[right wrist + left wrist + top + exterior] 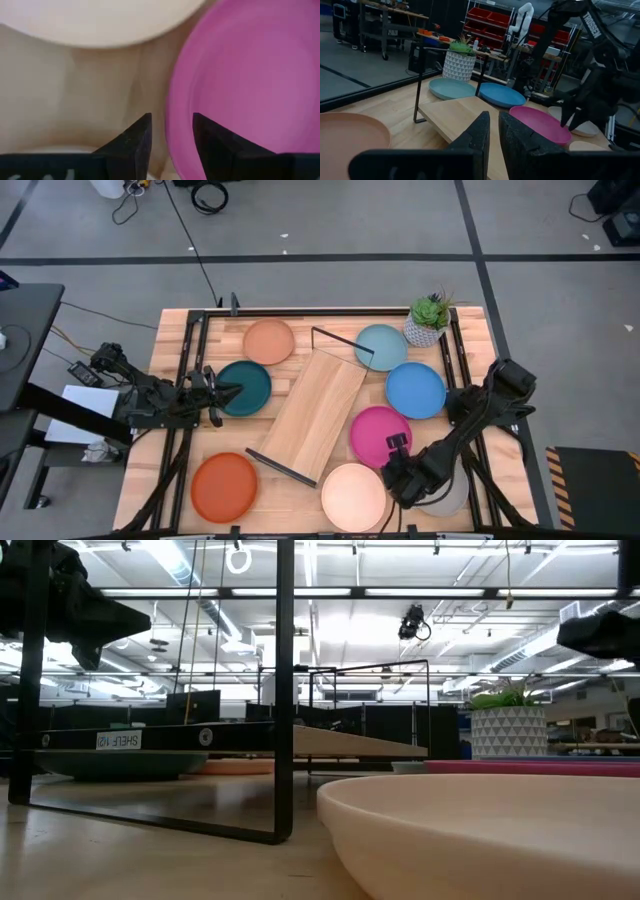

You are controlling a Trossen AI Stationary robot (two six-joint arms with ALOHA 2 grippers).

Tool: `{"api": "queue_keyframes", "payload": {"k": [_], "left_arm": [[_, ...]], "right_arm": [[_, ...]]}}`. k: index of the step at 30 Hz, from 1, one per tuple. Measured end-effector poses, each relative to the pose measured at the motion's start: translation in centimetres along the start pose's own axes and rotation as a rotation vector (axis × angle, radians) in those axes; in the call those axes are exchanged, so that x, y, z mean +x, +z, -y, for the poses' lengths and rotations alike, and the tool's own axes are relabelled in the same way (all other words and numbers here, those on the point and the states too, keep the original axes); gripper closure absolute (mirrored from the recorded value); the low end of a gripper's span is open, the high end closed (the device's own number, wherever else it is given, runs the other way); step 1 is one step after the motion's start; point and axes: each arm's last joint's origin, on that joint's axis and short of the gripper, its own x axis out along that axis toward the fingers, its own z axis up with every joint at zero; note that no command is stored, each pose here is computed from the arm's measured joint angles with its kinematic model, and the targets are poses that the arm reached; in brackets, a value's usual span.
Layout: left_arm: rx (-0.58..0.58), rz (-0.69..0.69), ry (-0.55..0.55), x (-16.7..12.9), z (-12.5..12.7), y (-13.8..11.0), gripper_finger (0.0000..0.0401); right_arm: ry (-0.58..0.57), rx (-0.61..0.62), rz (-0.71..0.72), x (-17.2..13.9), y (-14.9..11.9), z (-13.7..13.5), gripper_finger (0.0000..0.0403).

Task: Place and stack plates onto a shelf
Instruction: Put the pink plate on the shelf

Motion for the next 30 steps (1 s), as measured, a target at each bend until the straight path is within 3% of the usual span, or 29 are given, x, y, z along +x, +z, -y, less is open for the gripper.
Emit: {"api": "queue_keyframes", "payload": {"k": [5, 15, 30], "left_arm": [[0.000, 0.000, 0.000, 0.0, 0.0, 0.0, 0.0356], [0.000, 0.000, 0.000, 0.0, 0.0, 0.0, 0.0356], [0.000, 0.000, 0.000, 0.0, 0.0, 0.0, 0.0356]], "right_arm": [[-0.026, -0.023, -0.047, 1.5, 0.0, -0.1, 0.0270], [-0.007, -0.067, -0.044, 1.1, 0.2, 0.2, 0.0381], [0.073, -0.069, 0.006, -5.2, 2.2, 0.4, 0.0384]]}}
